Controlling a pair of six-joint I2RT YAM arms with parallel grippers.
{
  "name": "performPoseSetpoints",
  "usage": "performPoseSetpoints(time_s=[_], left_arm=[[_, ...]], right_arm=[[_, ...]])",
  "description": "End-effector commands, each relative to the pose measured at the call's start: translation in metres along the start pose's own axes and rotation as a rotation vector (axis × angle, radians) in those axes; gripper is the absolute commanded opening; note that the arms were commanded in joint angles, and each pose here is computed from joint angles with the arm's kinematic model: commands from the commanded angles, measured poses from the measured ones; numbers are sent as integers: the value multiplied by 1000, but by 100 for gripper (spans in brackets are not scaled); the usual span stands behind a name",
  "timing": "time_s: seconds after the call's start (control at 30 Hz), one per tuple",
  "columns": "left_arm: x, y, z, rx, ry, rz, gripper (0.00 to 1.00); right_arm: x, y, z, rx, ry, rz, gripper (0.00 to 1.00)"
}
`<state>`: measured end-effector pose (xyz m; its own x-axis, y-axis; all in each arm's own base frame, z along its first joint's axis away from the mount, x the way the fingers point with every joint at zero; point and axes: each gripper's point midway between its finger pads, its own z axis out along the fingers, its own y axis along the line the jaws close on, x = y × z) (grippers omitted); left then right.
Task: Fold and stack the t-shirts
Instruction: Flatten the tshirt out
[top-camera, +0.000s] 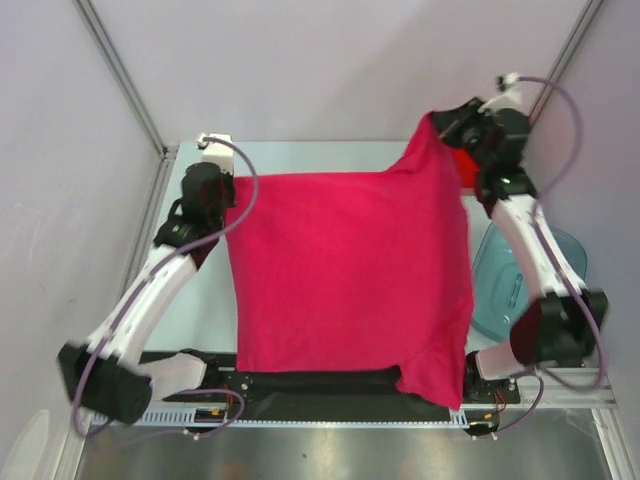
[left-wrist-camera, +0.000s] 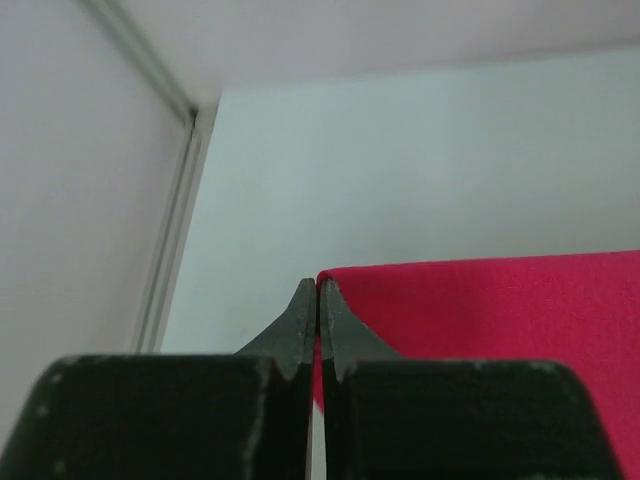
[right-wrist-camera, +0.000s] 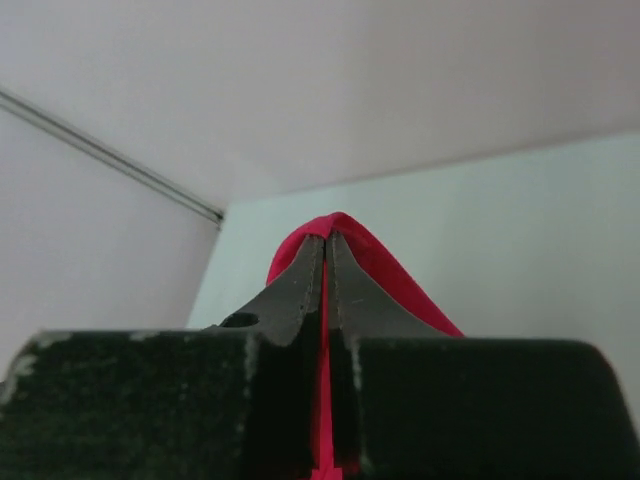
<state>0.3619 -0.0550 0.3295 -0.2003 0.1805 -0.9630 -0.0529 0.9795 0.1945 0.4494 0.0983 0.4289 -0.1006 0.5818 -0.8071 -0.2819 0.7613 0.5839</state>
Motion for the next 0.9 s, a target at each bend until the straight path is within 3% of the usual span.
performPoseSetpoints(time_s=[0.0,0.07,0.1,0.17,0.2,0.23,0.27,0.33,0.47,0.6,0.87], left_arm=[[53,25,57,-124,102,-84,0],[63,27,84,-135,157,-83,0],[104,27,112,-144,277,-53,0],[114,28,144,-134,324,-57,1],[152,27,162,-124,431,-42,0],[165,29,173,-135,472,-34,0],[155,33,186,-147,460,-38,0],[182,39,204,-164,519,-35,0],[188,46,238,-166,525,-48,0],[199,47,261,-163,547,-33,0],[205,48,278,-190,544,-84,0]], right_arm=[[38,-16,51,-40,3,-25,0],[77,-53,94,-2,57,-2,0],[90,-62,108,0,82,10,0],[123,-89,151,18,135,30,0],[131,-91,164,8,150,42,0],[147,-102,176,17,185,52,0],[152,-108,198,9,182,54,0],[174,-118,214,26,221,55,0],[182,-129,245,18,206,60,0],[208,-159,257,48,205,93,0],[216,-172,263,53,174,107,0]])
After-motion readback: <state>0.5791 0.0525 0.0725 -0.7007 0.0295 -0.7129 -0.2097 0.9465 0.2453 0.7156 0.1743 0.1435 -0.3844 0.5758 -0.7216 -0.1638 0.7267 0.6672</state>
